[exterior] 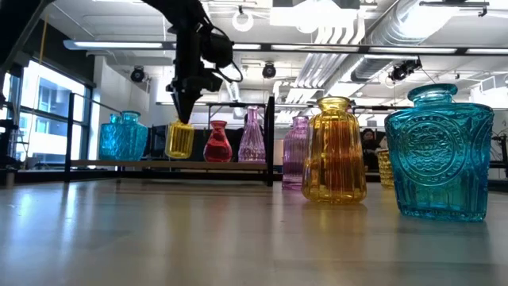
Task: Sort vases onto shelf
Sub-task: Put the middle yellow vase on the shelf
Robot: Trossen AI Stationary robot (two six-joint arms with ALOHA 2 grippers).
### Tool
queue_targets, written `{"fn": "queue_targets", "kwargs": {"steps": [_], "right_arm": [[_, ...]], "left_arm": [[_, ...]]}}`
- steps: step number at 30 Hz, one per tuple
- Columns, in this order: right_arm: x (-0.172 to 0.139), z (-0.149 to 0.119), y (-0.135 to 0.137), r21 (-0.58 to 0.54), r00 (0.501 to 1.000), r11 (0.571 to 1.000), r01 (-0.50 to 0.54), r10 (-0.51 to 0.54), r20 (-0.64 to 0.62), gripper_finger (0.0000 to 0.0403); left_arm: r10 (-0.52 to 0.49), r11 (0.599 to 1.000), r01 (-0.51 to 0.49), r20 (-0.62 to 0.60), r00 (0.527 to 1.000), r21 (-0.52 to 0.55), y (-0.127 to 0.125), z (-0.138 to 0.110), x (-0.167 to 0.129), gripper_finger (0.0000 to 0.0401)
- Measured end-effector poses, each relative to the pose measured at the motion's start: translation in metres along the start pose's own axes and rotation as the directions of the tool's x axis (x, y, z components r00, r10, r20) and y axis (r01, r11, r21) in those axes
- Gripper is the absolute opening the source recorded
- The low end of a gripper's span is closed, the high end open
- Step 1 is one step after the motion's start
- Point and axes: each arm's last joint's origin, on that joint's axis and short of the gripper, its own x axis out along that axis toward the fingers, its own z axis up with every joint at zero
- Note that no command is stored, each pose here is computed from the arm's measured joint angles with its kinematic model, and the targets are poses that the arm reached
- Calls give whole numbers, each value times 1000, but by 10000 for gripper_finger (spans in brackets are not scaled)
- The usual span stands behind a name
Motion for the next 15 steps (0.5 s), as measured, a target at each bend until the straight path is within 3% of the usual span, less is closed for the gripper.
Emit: {"fn": "queue_targets", "kwargs": {"steps": [7, 15], "right_arm": [[0, 0, 0, 1, 1000, 1000, 0, 0, 0, 87], [0, 0, 0, 1, 1000, 1000, 0, 0, 0, 87]], "left_arm": [[42, 997, -43, -8, 999, -63, 19, 0, 5, 26], [-2, 991, 4, 11, 1000, -133, 32, 0, 8, 24]]}}
